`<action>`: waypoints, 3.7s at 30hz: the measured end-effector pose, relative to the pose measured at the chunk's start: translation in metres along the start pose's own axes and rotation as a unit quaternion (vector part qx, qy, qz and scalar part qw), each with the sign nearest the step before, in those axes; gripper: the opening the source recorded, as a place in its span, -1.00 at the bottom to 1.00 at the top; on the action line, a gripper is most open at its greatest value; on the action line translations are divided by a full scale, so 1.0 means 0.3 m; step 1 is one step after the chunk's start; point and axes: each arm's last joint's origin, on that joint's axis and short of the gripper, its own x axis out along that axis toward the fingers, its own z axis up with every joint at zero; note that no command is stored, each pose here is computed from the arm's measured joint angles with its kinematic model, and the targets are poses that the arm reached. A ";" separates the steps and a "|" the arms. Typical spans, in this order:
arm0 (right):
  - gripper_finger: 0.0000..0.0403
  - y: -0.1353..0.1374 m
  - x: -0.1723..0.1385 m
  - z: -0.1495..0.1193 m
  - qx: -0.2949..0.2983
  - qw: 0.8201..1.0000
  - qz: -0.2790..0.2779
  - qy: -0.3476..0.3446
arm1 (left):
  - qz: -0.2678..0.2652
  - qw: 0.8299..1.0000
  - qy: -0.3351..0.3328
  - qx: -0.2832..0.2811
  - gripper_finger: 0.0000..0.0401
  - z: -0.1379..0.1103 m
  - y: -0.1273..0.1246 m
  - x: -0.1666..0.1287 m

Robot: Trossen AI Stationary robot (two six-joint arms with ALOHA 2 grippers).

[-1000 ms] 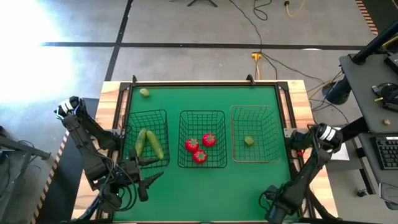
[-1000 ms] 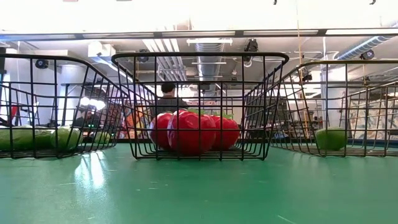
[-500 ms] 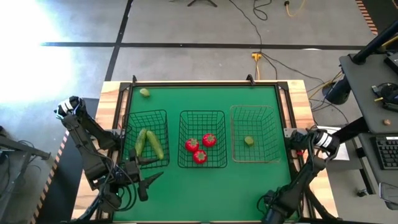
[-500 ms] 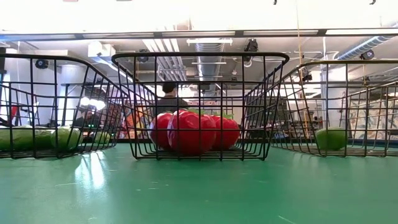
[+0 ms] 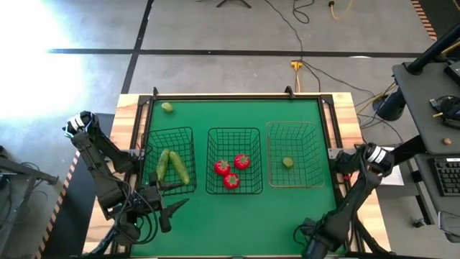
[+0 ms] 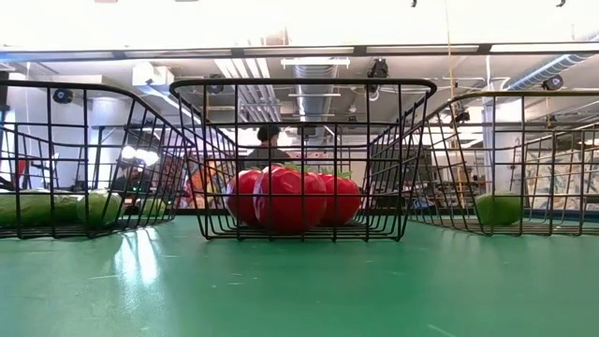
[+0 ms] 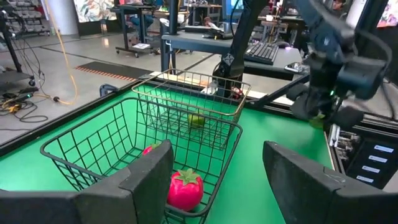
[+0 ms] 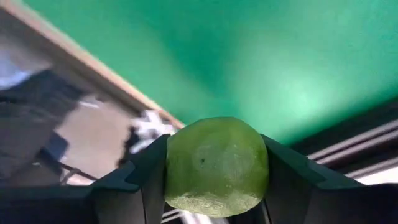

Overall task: Sort produce into baskets
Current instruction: Put the bottom lime into the gold wire basket, then put the lime into the gold wire basket

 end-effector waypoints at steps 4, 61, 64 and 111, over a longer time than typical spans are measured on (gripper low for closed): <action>0.00 0.016 -0.178 0.005 -0.046 0.994 0.053 -0.087 | 0.000 1.000 0.000 0.000 0.15 0.000 0.000 0.000; 0.36 -0.574 -0.401 0.687 -0.005 0.950 -0.041 -0.311 | 0.360 0.862 0.325 -0.147 0.15 0.219 1.105 0.386; 0.51 -0.572 -0.410 0.685 -0.009 0.950 -0.043 -0.310 | 0.372 0.846 0.347 -0.162 0.15 0.193 1.161 0.400; 0.81 -0.314 -0.519 0.343 -0.201 0.884 -0.004 -0.422 | 0.610 0.662 0.256 -0.352 0.15 -0.042 1.375 0.654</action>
